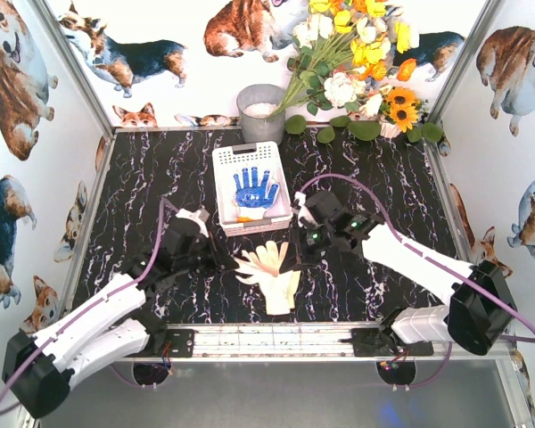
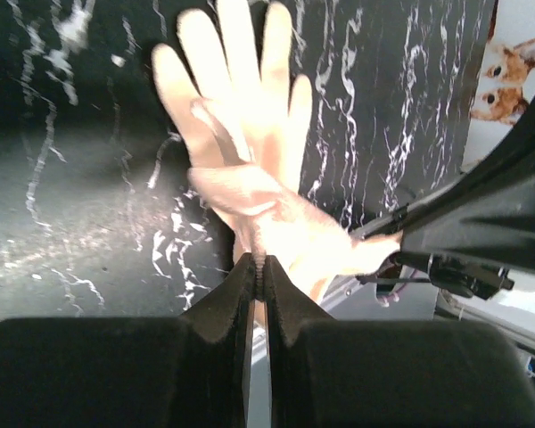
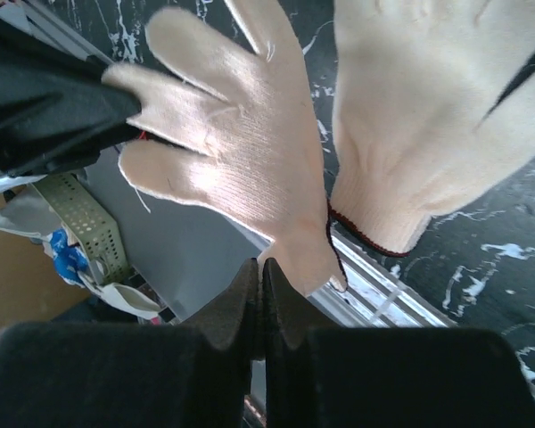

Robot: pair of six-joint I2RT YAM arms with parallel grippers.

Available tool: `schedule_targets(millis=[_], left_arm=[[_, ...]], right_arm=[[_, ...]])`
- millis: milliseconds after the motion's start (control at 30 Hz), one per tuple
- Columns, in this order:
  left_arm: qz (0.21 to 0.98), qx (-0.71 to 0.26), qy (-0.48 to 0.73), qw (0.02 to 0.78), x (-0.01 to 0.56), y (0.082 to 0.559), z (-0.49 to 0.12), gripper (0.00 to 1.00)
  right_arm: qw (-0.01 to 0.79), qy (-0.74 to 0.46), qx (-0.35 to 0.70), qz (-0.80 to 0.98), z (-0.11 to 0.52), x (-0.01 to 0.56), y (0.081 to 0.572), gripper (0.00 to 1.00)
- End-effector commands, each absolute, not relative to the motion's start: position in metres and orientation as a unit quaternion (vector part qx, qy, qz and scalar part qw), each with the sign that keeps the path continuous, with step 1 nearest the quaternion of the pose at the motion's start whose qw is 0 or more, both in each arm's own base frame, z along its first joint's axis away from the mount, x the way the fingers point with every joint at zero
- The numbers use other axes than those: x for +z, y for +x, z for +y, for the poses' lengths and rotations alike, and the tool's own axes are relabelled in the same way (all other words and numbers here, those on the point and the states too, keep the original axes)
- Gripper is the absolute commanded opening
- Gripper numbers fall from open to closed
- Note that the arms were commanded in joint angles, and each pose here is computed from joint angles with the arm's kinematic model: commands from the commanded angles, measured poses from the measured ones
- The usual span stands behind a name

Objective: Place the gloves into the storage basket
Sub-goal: Pick up the glove from the center of the board.

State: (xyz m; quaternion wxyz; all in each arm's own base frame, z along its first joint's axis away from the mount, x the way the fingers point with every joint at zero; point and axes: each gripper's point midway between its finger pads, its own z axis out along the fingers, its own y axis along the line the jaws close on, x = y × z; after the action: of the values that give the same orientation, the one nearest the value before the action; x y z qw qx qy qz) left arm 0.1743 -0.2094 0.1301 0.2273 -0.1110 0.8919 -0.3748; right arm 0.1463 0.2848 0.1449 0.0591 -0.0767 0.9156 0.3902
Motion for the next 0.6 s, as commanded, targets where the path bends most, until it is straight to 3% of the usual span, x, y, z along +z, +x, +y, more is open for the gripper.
schedule_targets(millis=[0, 567], left_arm=[[0.887, -0.374, -0.128, 0.240, 0.143, 0.177, -0.226, 0.00], [0.881, -0.362, -0.119, 0.281, 0.155, 0.194, -0.250, 0.00]], right_arm=[[0.053, -0.119, 0.393, 0.910, 0.272, 0.158, 0.148, 0.00], [0.123, -0.104, 0.344, 0.925, 0.262, 0.138, 0.195, 0.00]])
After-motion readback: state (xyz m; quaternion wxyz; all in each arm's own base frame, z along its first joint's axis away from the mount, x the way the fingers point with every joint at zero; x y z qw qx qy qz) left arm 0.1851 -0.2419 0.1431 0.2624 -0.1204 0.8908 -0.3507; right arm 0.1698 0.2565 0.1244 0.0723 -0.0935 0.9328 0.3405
